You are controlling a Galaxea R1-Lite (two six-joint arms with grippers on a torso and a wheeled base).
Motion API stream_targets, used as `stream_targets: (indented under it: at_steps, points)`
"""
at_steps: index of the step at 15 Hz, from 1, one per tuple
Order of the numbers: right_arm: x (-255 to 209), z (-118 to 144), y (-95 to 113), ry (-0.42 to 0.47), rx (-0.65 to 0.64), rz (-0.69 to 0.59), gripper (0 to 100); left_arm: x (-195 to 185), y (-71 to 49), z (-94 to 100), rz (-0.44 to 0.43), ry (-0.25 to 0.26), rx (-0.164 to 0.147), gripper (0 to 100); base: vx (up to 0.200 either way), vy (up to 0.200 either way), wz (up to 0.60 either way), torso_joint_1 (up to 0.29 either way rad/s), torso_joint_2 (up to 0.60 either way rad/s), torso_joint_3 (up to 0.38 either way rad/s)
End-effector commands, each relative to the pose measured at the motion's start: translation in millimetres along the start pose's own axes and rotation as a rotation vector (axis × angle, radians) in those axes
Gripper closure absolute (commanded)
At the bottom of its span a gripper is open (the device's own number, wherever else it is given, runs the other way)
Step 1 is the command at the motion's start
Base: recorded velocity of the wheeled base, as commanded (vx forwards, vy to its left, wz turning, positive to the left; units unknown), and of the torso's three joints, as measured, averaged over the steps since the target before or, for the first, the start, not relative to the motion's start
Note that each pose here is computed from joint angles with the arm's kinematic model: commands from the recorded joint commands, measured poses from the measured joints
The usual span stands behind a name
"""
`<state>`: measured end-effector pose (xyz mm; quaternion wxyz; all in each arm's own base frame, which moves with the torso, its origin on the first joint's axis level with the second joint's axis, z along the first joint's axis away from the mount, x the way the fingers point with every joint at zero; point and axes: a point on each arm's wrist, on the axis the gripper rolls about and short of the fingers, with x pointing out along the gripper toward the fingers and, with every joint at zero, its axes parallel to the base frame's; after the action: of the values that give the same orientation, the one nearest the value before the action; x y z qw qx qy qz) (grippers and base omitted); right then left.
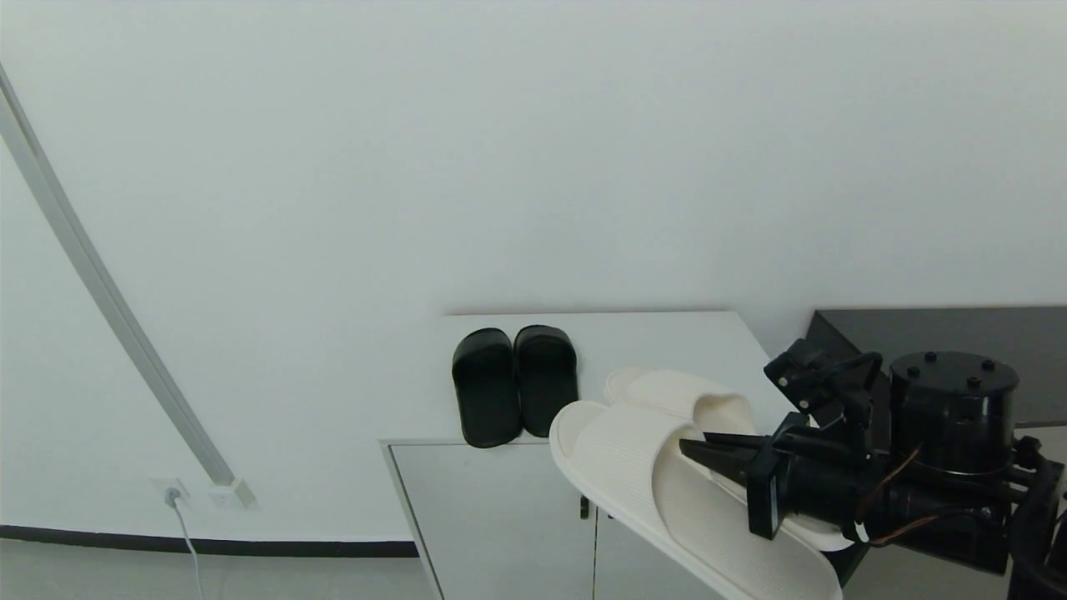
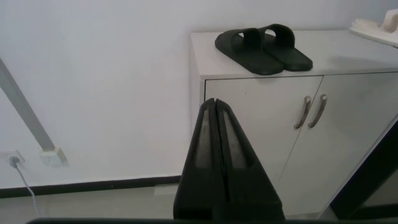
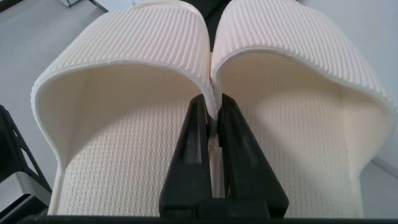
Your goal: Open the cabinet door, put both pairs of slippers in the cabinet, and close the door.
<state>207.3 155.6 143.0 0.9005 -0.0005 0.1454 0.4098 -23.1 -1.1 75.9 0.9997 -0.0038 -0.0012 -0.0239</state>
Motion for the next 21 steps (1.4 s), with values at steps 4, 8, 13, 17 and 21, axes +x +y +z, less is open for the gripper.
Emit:
stream_targets:
  at_steps: [4,8,13,17,21]
  points:
    - [2,-3,0,0.012,0.004,0.001,100,0,0.0,0.0,0.0,0.001,0.0,100,-0.15,0.0,0.0,-0.002,0.0,0.002]
    - [-1,-6,1,0.022,0.004,0.008,100,0,0.0,0.0,0.0,0.001,0.0,100,0.0,0.0,0.0,0.0,0.0,0.0]
    - [0,-7,3,0.026,-0.001,0.015,100,0,0.0,0.0,0.0,0.001,-0.002,100,0.0,0.0,0.0,0.0,0.0,0.0]
    - [1,-8,5,0.03,-0.006,0.018,100,0,0.0,0.0,-0.001,0.001,0.005,100,0.0,0.0,0.0,0.0,0.0,0.0]
    - [-2,-13,5,0.048,-0.027,0.017,100,0,-0.1,0.0,-0.004,0.001,-0.011,0,0.0,0.0,0.0,-0.138,0.32,0.172]
